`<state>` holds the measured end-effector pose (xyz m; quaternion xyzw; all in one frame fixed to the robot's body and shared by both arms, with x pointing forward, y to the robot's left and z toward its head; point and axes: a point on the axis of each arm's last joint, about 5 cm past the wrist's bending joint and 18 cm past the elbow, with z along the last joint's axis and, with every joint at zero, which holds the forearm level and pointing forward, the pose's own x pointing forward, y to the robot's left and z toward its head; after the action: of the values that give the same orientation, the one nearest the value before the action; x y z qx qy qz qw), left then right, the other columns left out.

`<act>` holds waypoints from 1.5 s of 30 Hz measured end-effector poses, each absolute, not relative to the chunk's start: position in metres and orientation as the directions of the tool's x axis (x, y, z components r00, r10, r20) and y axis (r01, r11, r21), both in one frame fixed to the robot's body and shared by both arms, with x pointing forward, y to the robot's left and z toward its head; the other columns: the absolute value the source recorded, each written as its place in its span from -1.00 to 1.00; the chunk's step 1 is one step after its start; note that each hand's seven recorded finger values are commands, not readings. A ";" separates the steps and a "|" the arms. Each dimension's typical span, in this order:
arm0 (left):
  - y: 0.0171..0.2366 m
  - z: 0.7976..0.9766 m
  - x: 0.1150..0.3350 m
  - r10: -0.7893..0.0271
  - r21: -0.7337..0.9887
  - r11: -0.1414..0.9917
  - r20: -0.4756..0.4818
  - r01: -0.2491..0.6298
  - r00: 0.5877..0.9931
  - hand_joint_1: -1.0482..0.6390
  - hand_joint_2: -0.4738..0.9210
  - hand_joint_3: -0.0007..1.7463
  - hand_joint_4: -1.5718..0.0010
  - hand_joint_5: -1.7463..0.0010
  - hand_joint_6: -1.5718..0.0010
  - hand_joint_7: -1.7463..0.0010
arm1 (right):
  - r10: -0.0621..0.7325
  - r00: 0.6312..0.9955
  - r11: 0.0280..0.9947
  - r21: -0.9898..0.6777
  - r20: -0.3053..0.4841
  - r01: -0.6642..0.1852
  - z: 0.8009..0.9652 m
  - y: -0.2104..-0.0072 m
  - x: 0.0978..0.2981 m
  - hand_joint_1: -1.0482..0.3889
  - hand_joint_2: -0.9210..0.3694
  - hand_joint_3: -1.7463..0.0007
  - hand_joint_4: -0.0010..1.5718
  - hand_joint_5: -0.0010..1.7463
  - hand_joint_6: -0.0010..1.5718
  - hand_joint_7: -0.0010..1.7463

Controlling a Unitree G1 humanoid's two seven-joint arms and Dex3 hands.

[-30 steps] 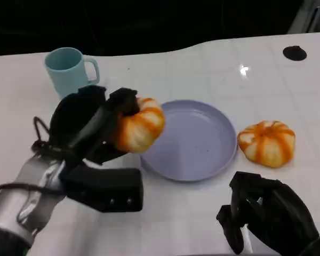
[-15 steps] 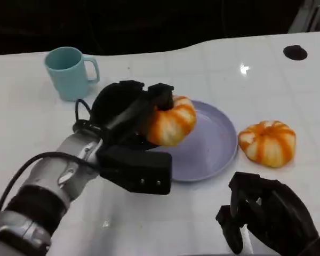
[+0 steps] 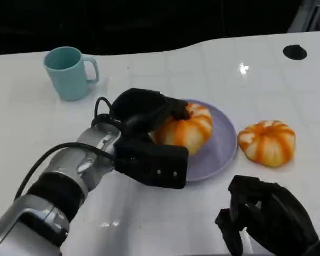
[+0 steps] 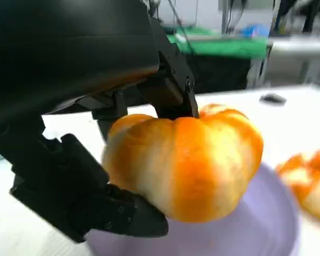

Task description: Grasp the bread from the table and place it into the plate.

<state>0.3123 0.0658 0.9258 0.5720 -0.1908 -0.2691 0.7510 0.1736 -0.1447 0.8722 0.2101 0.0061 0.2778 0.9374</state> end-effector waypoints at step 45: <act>0.139 0.917 0.236 -0.544 0.119 0.839 0.248 0.532 0.802 -0.45 1.00 -0.67 -0.04 -1.00 0.22 -1.00 | 0.516 0.850 0.760 0.399 0.107 -0.512 0.874 -0.146 0.171 -0.88 -1.00 0.62 0.52 0.88 0.32 0.70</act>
<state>0.2360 0.1394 0.9171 0.0216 -0.1374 -0.2833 0.9489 0.1713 -0.1455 0.8743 0.2113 0.0046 0.2741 0.9382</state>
